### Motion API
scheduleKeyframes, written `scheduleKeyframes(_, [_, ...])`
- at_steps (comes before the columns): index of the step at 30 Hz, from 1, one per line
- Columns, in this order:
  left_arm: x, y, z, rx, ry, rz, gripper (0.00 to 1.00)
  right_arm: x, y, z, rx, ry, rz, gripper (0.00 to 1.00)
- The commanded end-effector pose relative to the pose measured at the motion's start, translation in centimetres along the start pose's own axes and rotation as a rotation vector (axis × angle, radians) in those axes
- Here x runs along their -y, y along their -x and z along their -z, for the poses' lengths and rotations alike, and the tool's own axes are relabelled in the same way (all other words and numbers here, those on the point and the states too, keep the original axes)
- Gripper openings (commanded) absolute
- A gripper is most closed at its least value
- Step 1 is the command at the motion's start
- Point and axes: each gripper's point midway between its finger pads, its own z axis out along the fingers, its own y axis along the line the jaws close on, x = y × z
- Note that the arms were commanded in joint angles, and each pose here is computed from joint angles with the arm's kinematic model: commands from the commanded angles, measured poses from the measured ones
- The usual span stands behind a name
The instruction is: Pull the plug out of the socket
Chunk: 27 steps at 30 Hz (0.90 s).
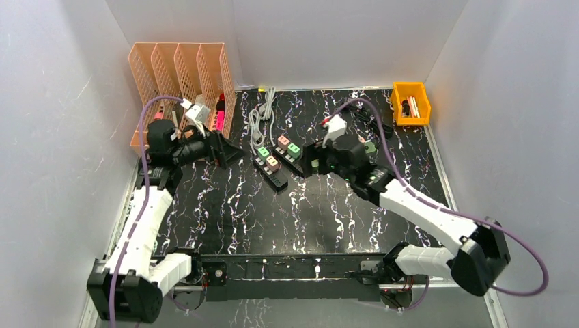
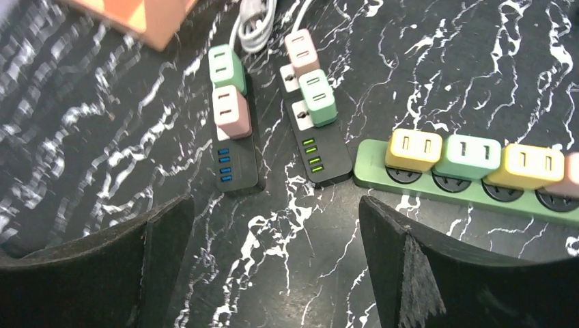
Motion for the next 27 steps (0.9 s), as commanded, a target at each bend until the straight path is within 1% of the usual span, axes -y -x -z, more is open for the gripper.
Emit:
scheduleKeyframes(1, [-5.5,-1.1,-2.0,-0.01,0.191,0.199,0.99,-1.5,-0.4,-2.3,-0.024,-0.039,0.199,0.95])
scheduleKeyframes(2, [-6.8,-1.6,-2.3,-0.009,0.241,0.252,0.98,-1.7,-1.2,-2.9,-0.049,-0.03,0.21,0.93])
scheduleKeyframes(5, [-9.1,-3.7,-3.6,-0.01,0.309,0.412,0.98,-2.1,-3.0,-4.6,-0.104,-0.009,0.225,0.86])
scheduleKeyframes(8, [-10.5,-5.9,-4.4,-0.008,0.354,0.493,0.98,-3.6,-3.6,-5.5,-0.115,0.077,0.244,0.82])
scheduleKeyframes(11, [-11.9,-7.3,-4.4,0.004,0.43,0.53,0.98,-4.9,-3.9,-6.4,-0.117,0.152,0.266,0.81])
scheduleKeyframes(16, [-12.5,-8.5,-4.7,0.018,0.456,0.563,0.98,-7.2,-3.7,-8.2,-0.097,0.262,0.287,0.81])
scheduleKeyframes(25, [-13.5,-10.7,-5.6,0.006,0.475,0.633,0.98,-8.4,-3.0,-13.2,-0.097,0.261,0.298,0.79])
scheduleKeyframes(27, [-13.7,-11.0,-5.8,0.005,0.473,0.644,0.98,-8.4,-4.0,-14.7,-0.129,0.262,0.308,0.78])
